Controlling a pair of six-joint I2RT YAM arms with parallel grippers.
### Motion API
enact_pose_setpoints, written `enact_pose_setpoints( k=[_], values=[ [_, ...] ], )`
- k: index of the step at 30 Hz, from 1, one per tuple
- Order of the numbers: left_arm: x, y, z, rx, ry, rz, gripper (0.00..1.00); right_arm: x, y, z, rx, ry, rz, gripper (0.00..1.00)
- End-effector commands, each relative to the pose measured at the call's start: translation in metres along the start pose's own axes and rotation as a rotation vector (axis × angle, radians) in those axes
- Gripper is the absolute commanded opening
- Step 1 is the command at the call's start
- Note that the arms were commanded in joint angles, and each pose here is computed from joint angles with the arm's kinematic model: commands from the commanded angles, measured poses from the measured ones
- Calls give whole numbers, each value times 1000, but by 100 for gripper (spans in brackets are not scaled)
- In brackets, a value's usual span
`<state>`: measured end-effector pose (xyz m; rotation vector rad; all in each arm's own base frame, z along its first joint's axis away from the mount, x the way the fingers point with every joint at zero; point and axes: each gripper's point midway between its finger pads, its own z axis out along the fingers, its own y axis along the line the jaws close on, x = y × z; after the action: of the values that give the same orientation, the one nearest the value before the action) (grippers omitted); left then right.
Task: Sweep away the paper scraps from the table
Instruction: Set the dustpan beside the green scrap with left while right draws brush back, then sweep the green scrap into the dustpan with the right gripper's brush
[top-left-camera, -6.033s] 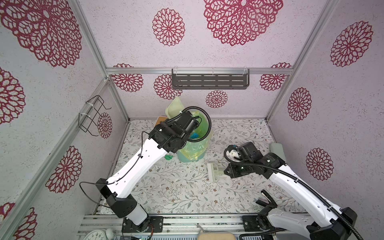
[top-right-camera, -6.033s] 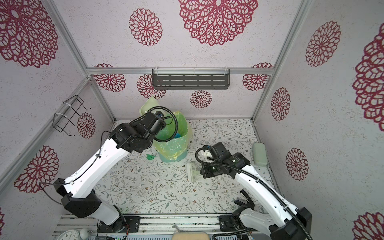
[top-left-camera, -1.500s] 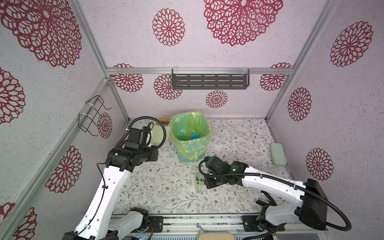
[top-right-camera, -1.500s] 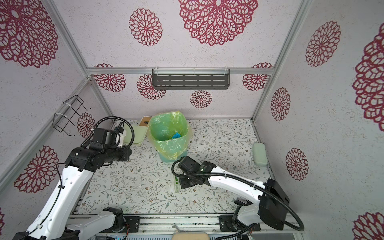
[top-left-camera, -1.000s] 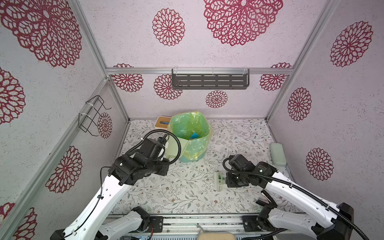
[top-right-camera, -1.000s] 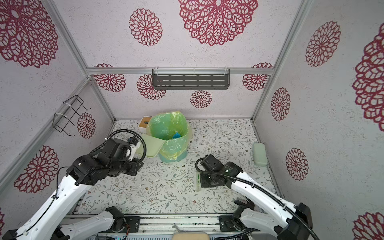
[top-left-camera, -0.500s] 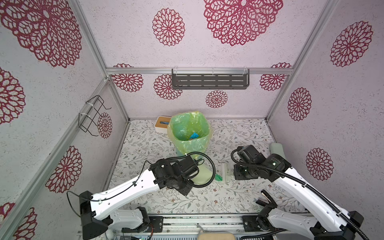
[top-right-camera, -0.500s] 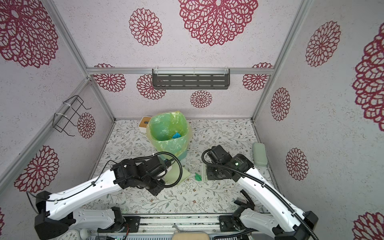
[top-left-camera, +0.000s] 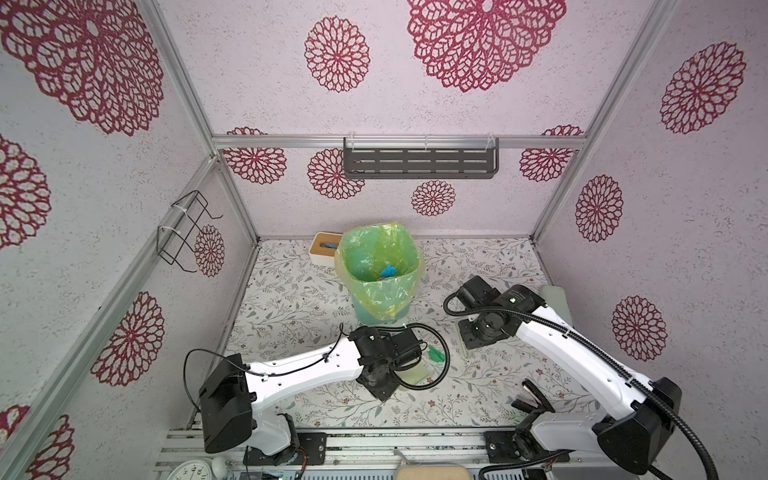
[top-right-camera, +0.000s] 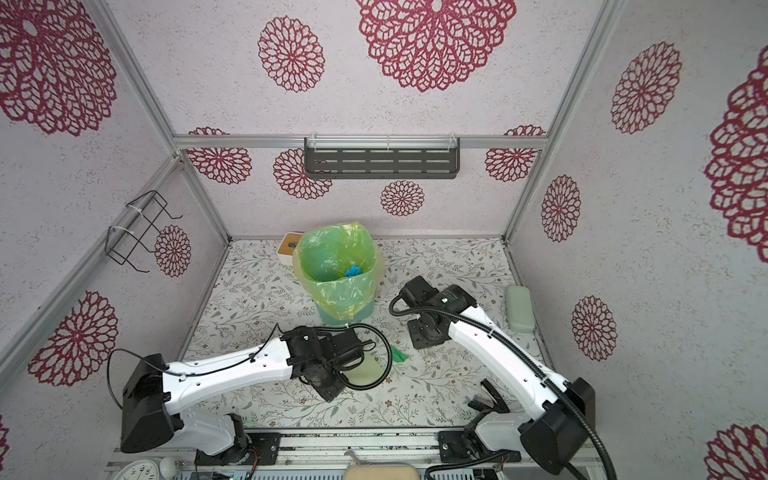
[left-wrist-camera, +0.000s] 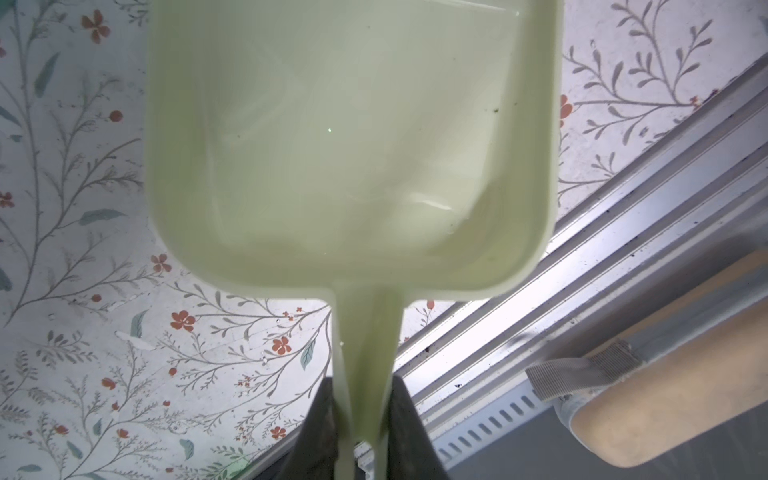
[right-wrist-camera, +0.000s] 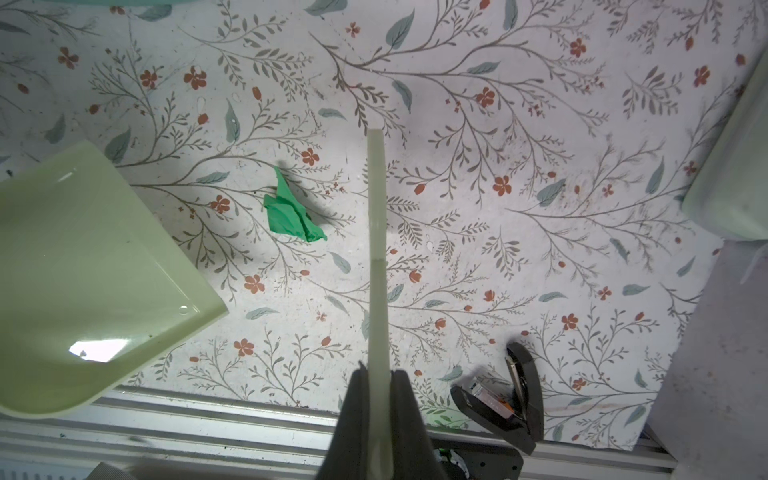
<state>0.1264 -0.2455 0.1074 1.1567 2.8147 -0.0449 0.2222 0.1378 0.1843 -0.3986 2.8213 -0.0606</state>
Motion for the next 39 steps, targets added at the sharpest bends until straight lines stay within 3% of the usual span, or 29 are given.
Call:
enact_pose_setpoints(
  k=[1, 12, 39],
  values=[
    [-12, -6, 8, 3, -31, 60, 9, -13, -7, -8, 50, -20, -71, 0],
    [-23, -2, 29, 42, -6, 87, 9, -25, 8, 8, 49, 41, -139, 0],
    [-28, 14, 56, 55, 41, 137, 9, -8, 51, 26, -8, 124, -210, 0]
  ],
)
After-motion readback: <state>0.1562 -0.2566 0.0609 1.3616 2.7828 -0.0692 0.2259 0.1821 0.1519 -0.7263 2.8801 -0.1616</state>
